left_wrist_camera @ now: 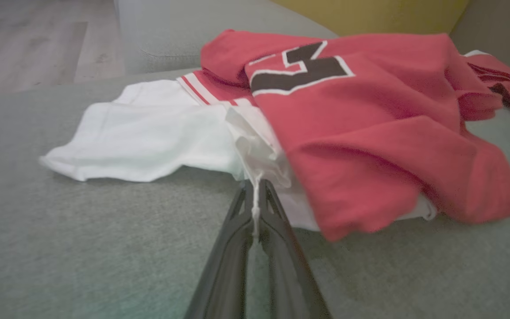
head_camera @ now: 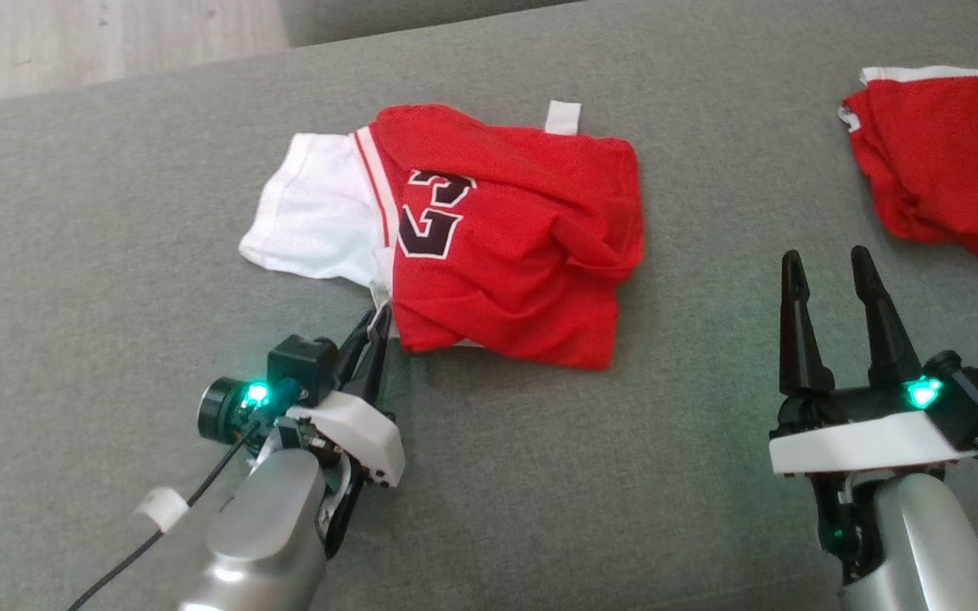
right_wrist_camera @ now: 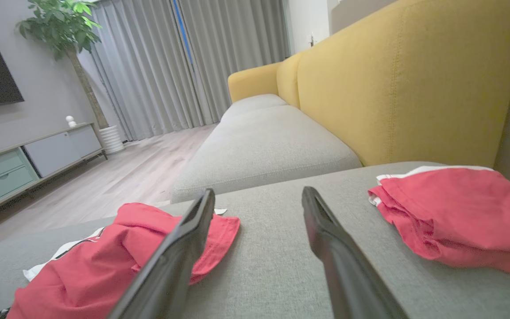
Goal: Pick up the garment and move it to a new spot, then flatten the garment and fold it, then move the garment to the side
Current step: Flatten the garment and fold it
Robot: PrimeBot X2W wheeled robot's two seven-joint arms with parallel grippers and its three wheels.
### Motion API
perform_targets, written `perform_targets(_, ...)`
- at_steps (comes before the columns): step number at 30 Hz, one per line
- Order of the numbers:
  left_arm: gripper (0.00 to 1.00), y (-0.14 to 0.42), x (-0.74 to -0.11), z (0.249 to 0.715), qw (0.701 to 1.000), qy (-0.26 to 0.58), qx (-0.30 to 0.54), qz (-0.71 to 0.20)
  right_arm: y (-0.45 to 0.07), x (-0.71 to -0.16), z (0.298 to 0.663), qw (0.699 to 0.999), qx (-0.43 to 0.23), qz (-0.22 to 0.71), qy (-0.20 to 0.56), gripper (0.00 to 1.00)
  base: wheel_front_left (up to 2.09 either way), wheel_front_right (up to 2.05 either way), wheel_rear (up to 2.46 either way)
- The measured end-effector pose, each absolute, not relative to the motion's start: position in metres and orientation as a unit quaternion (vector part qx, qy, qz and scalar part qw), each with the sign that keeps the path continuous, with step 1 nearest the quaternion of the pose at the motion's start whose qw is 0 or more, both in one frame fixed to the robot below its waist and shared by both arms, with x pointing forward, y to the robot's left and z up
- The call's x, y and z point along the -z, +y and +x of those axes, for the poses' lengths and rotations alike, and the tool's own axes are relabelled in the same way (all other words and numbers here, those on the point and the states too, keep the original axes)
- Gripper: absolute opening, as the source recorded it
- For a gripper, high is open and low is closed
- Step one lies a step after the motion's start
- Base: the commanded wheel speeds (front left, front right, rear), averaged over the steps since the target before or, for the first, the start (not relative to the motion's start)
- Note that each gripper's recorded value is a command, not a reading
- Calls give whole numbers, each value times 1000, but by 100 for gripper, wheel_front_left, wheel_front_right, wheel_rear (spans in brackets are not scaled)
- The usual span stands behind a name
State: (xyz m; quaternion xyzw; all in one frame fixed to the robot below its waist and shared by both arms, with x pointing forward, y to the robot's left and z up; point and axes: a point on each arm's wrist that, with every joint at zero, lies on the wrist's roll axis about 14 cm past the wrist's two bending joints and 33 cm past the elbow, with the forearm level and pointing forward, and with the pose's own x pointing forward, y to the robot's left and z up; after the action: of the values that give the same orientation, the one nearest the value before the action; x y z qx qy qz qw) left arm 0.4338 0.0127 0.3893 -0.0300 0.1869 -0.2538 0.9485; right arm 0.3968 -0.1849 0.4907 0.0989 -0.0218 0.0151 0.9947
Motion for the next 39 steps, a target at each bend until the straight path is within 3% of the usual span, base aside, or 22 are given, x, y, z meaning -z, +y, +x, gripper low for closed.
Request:
perform_targets(5,0,33,-417,446,966,140,215,-36,-176,-497,400,994,-29,102,-31,100,0,0,0)
perform_targets(10,0,65,-477,466,984,39,172,-24,-164,-501,401,993,-47,105,-35,100,0,0,0)
perform_targets(18,0,128,-548,460,992,-80,91,33,-144,-507,404,990,-76,110,-41,100,0,0,0)
perform_targets(24,0,176,-552,444,993,-92,34,72,-133,-506,407,989,-90,115,-37,100,0,0,0)
perform_targets(29,0,186,-540,432,991,-79,32,104,-129,-503,409,988,-95,117,-33,100,0,0,0)
perform_targets(31,24,190,-519,427,993,-46,32,99,-128,-503,409,988,-97,117,-32,100,0,0,0)
perform_targets(32,24,194,-505,423,995,-22,29,95,-127,-503,409,988,-97,117,-31,100,0,0,0)
perform_targets(33,80,197,-489,419,996,9,26,90,-127,-502,409,988,-98,117,-30,100,0,0,0)
perform_targets(34,100,200,-478,415,996,26,22,86,-127,-501,408,988,-98,117,-29,100,0,0,0)
perform_targets(39,100,192,-477,415,1000,24,-1,21,-129,-502,407,988,-95,116,-30,100,0,0,0)
